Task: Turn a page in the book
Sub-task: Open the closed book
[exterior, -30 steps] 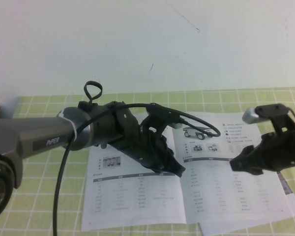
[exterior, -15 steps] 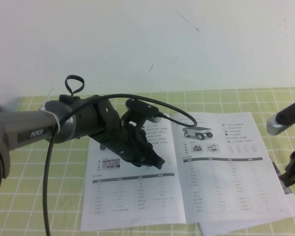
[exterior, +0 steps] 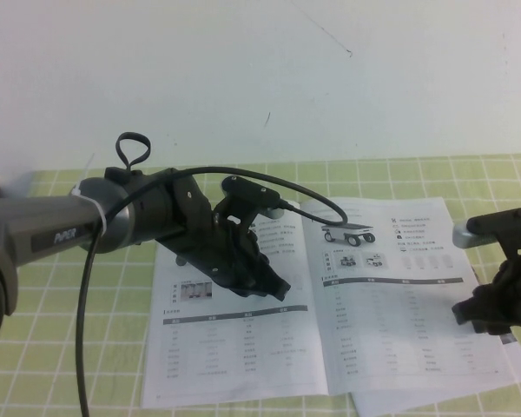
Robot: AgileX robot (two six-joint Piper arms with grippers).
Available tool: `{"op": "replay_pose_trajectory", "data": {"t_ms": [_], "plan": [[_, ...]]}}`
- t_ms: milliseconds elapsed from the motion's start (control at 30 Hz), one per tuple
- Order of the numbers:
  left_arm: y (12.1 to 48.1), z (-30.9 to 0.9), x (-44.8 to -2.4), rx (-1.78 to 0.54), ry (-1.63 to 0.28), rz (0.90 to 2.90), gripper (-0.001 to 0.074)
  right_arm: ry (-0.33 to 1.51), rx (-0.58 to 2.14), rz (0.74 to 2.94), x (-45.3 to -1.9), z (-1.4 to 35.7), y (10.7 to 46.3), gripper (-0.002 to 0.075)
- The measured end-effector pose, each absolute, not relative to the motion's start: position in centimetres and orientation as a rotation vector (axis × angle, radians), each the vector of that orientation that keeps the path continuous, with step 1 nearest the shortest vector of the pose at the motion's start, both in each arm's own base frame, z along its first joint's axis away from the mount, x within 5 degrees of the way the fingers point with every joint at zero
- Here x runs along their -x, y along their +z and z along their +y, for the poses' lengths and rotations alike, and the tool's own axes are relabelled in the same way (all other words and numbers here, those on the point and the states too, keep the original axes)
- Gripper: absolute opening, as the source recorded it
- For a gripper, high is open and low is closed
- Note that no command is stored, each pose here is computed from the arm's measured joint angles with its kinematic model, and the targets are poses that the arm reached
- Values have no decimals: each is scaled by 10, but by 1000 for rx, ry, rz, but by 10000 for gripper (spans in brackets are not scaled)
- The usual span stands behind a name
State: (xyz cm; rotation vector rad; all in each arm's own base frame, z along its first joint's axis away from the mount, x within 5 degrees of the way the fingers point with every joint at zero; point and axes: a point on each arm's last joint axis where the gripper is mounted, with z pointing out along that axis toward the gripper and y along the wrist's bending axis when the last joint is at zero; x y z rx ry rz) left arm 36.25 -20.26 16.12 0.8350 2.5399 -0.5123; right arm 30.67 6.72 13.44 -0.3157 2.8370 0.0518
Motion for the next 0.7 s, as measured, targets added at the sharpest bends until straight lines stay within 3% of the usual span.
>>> {"op": "replay_pose_trajectory", "data": {"t_ms": [100, 200, 700], "plan": [[161, -203, -362, -825, -523, 2543, -4, 86, 262, 2799, -310, 69, 135, 404], [162, -203, -362, -818, -529, 2543, -4, 98, 243, 2763, -314, 70, 136, 447], [149, -206, -363, -797, -583, 2598, -4, 132, 213, 2761, -315, 72, 133, 464]]}}
